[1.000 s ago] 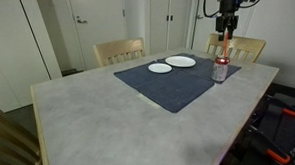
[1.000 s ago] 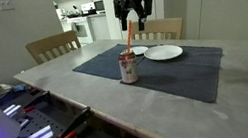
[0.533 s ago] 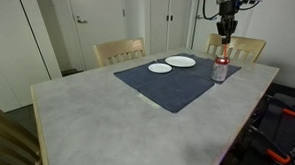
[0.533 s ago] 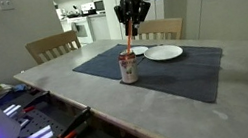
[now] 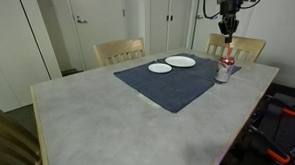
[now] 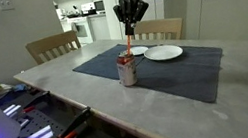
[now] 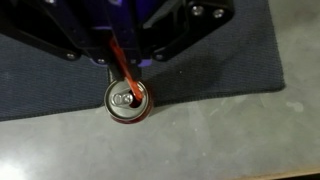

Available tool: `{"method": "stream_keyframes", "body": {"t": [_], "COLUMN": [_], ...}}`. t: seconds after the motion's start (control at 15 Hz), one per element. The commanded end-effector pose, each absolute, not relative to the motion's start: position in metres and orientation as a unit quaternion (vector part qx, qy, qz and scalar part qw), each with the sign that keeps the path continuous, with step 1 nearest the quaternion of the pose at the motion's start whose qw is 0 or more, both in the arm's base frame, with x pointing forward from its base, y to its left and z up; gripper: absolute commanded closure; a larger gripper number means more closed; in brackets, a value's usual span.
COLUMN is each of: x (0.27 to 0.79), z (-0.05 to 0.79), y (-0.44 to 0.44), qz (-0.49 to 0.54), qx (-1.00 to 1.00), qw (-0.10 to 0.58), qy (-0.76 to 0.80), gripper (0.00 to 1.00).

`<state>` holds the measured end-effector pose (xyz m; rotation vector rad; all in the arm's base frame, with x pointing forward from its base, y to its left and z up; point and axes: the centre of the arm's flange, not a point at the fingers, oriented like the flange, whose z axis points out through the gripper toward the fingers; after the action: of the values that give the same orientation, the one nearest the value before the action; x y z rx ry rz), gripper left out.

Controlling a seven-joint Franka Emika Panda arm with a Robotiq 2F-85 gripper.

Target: Remove the straw from the can.

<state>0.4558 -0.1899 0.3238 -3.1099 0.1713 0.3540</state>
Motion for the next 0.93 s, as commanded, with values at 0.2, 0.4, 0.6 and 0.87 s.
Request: {"method": "stream_keyframes", "body": {"t": [0.2, 0.4, 0.6, 0.87], "x": [0.458, 0.447, 0.438, 0.424], "z": [0.351, 0.37, 0.39, 0.415], "y": [-0.193, -0.183, -0.173, -0.158], "qz": [0.129, 0.124, 0.129, 0.128], "qx": [-0.988, -0.986, -0.983, -0.981], "qw": [-0.024, -0.036, -0.037, -0.036], "qy": [0.084, 0.104, 0.128, 0.144], "gripper": [0.98, 0.98, 0.98, 0.98]}}
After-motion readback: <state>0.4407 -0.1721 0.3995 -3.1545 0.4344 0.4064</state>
